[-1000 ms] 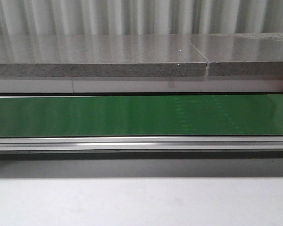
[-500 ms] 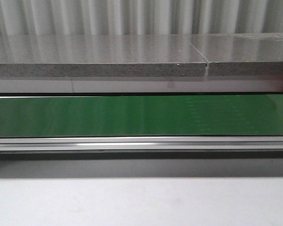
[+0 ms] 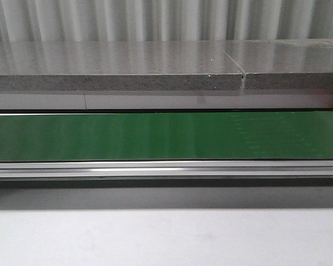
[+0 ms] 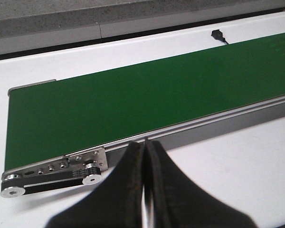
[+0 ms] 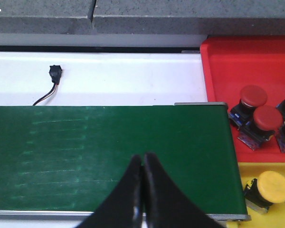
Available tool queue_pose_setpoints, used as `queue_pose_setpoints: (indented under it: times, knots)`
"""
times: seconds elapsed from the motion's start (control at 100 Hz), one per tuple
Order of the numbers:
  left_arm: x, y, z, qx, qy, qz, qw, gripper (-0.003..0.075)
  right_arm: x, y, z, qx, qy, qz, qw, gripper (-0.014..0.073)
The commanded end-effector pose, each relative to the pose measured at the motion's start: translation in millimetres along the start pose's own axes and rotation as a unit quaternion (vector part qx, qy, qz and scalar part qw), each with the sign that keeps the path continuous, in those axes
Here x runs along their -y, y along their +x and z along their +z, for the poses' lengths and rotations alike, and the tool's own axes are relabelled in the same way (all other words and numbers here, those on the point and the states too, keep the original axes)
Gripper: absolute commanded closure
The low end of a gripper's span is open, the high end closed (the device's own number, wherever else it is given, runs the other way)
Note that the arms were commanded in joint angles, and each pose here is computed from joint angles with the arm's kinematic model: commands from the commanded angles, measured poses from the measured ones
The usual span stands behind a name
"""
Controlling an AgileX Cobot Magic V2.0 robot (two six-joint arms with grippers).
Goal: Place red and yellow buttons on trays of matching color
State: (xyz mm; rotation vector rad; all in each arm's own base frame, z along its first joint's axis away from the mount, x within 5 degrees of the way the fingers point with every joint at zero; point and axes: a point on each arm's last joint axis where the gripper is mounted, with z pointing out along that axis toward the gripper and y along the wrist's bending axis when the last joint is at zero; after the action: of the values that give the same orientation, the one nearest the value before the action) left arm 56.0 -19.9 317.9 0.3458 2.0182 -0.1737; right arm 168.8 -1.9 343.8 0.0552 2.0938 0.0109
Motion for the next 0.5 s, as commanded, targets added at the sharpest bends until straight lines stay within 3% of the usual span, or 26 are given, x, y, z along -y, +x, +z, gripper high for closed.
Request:
queue_pose_setpoints:
  times: [0.0, 0.49]
  knots:
    - [0.5, -12.5, -3.5, 0.042, 0.005, -0.006, 0.999, 0.0741, 0.0, -8.2, -14.5, 0.075, 0.0, -0.011, 0.997, 0.0716]
    - [0.5, -12.5, -3.5, 0.042, 0.005, -0.006, 0.999, 0.0741, 2.1, 38.1, -40.7, 0.154, -0.003, -0.014, 0.988, 0.0716]
